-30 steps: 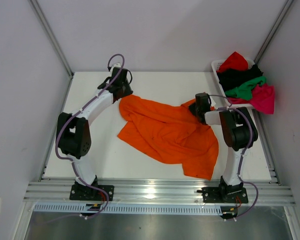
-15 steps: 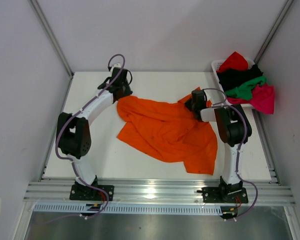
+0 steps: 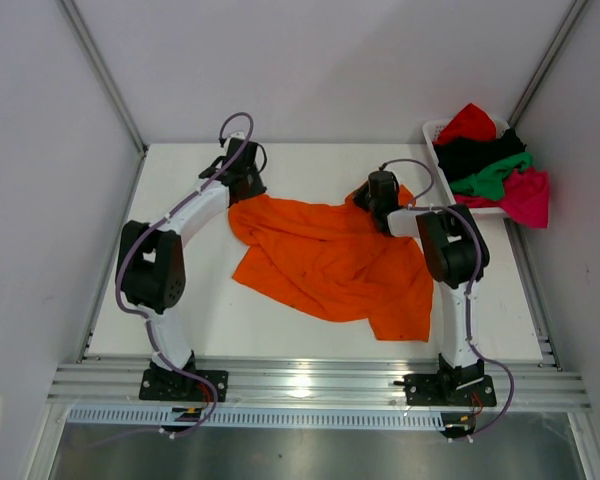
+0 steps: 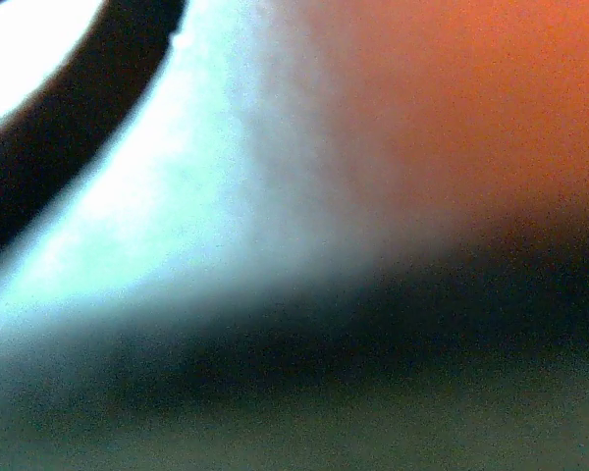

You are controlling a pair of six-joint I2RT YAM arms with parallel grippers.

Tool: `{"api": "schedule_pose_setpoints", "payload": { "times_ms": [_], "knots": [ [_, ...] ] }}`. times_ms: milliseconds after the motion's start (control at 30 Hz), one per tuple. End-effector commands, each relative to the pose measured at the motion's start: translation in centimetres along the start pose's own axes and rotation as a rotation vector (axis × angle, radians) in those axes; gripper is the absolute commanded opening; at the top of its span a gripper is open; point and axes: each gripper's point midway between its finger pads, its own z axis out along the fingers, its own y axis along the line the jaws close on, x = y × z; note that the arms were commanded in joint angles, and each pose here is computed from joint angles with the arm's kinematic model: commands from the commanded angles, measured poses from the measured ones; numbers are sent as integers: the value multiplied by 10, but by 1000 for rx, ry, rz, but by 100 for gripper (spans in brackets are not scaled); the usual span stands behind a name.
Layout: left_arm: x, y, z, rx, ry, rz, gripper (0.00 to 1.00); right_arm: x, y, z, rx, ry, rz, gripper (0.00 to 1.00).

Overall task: Fold and stack the t-shirts
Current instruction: Flatten the tshirt out

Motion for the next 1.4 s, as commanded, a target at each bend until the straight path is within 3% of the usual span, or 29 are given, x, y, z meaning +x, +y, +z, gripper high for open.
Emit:
{"api": "schedule_pose_setpoints", "payload": {
  "times_ms": [0, 167, 333, 467, 667, 900, 1367],
  "knots": [
    [-19, -11, -12, 32, -46, 8, 34, -14, 33, 5, -103, -29, -47, 0],
    [-15, -10, -12, 32, -36, 12, 33, -24, 53, -22, -125, -72, -67, 15],
    [-8, -9, -7, 27, -24, 15, 34, -32, 33, -76, 138, -170, -81, 21],
    [-4, -9, -4, 27, -12, 17, 34, -15, 9, -118, 318, -129, -67, 23],
    [-1, -7, -3, 19, -8, 25, 34, 7, -14, -159, 377, -81, -19, 29],
    [-3, -7, -4, 17, -4, 27, 34, 24, -56, -174, 525, -54, -43, 38],
    [-5, -4, -7, 4, -13, 39, 34, 43, -92, -188, 655, -9, 21, 39]
  ]
}}
